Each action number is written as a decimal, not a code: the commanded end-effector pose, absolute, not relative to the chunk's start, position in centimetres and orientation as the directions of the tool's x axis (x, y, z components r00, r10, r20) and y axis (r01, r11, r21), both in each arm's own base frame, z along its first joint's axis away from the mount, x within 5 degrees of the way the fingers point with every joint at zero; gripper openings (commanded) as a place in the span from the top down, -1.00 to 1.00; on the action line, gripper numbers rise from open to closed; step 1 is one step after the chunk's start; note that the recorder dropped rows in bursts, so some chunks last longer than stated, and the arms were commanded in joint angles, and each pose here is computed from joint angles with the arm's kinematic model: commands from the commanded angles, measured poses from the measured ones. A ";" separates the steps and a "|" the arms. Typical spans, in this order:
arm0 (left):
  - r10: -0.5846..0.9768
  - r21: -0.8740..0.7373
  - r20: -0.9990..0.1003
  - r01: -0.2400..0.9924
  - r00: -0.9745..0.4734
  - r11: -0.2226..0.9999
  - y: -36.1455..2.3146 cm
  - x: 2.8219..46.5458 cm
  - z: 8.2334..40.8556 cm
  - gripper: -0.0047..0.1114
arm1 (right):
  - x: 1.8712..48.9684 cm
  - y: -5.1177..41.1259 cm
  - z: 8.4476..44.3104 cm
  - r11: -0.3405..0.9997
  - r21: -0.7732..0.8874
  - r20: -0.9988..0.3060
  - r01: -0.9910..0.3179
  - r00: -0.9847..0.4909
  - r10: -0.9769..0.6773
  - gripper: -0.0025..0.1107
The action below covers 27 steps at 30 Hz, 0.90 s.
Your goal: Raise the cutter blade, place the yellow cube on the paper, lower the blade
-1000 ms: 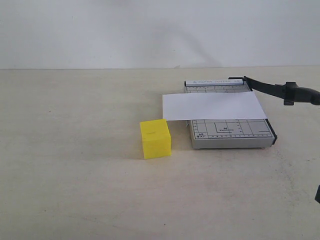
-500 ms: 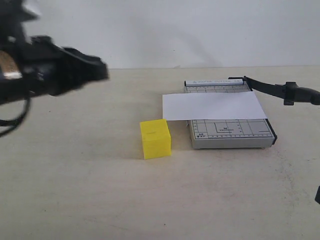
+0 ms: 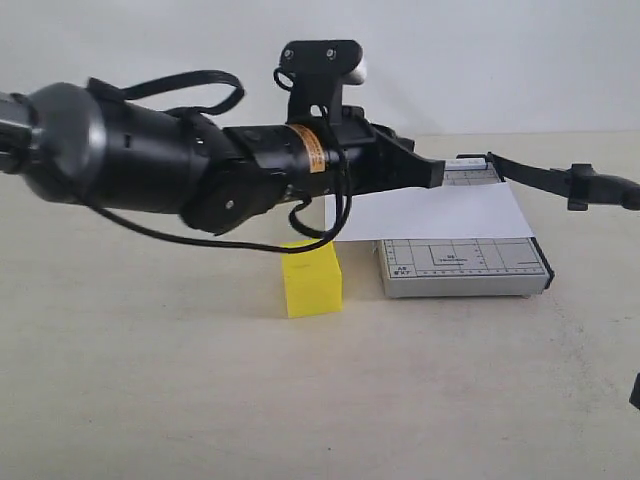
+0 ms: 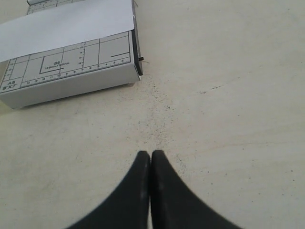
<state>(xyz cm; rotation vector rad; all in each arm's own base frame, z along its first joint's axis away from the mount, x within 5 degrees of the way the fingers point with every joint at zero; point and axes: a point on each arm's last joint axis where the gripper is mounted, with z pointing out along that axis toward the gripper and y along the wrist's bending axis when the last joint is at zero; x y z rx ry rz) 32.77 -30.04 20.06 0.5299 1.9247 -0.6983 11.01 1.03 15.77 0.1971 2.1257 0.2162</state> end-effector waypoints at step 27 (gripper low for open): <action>0.163 -0.171 -0.850 0.555 -0.501 0.814 -38.9 36.9 9.8 0.84 | 11.3 1.1 16.3 0.987 0.158 -0.866 -0.005 -0.481 0.136 0.96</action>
